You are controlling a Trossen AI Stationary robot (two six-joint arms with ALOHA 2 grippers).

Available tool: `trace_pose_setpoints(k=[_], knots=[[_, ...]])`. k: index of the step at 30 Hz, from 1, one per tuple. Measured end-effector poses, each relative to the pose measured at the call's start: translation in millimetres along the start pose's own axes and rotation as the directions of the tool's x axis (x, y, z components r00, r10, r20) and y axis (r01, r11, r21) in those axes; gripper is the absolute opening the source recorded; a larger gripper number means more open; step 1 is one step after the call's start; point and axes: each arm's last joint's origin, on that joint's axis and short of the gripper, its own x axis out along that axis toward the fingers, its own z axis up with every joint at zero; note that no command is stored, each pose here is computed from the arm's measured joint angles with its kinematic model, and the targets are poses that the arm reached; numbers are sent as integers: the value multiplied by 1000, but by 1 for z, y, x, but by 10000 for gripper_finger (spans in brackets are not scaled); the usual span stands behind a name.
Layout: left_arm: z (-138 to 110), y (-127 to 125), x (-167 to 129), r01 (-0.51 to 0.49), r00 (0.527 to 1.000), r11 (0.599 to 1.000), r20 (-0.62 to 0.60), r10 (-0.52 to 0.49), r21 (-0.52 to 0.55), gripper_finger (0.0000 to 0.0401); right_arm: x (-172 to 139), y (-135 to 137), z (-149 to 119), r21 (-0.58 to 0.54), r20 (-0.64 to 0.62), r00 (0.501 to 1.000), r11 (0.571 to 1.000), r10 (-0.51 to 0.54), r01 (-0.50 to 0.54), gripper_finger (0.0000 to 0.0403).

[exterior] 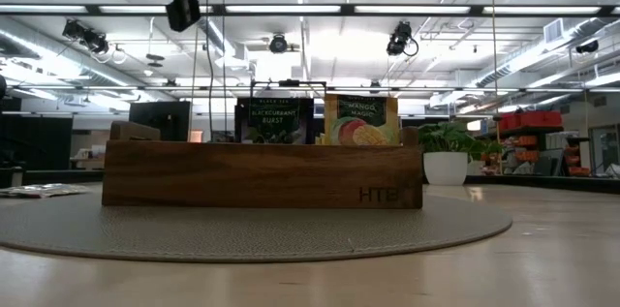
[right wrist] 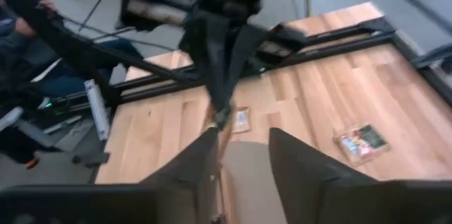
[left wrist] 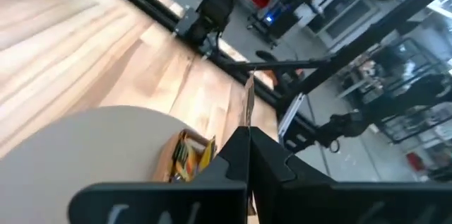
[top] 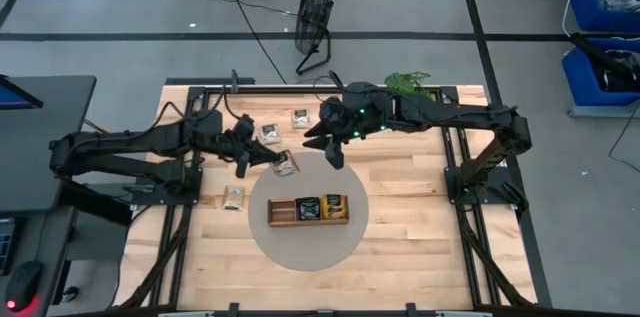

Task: Pick & Place Tea
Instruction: Put the brown tea bag into the left section of the wooden organizer

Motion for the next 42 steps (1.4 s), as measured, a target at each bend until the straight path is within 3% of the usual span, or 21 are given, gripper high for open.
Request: trace_pose_setpoints(k=[6, 11, 16, 20, 36, 42], knots=[[-14, -9, 1, -50, 998, 998, -44, 52, 36, 1, -3, 1, 5, -29, 55, 998, 999, -16, 17, 191], [-28, -15, 2, -125, 988, 990, -80, 130, 72, 1, -15, 8, 15, -79, 150, 988, 996, -34, 46, 213], [-44, -20, 1, -166, 971, 979, -151, 184, 122, 1, -34, 16, 22, -114, 233, 966, 984, -109, 139, 211], [-51, -26, 2, -166, 968, 974, -163, 191, 154, 1, -41, 16, 22, -114, 229, 963, 979, -139, 168, 203], [-99, -16, 50, -256, 867, 914, -343, 361, 314, 1, -42, 16, 20, -111, 209, 965, 977, -158, 184, 194], [-106, -12, 67, -248, 870, 910, -336, 359, 332, 1, -42, 15, 19, -110, 195, 968, 977, -158, 182, 194]])
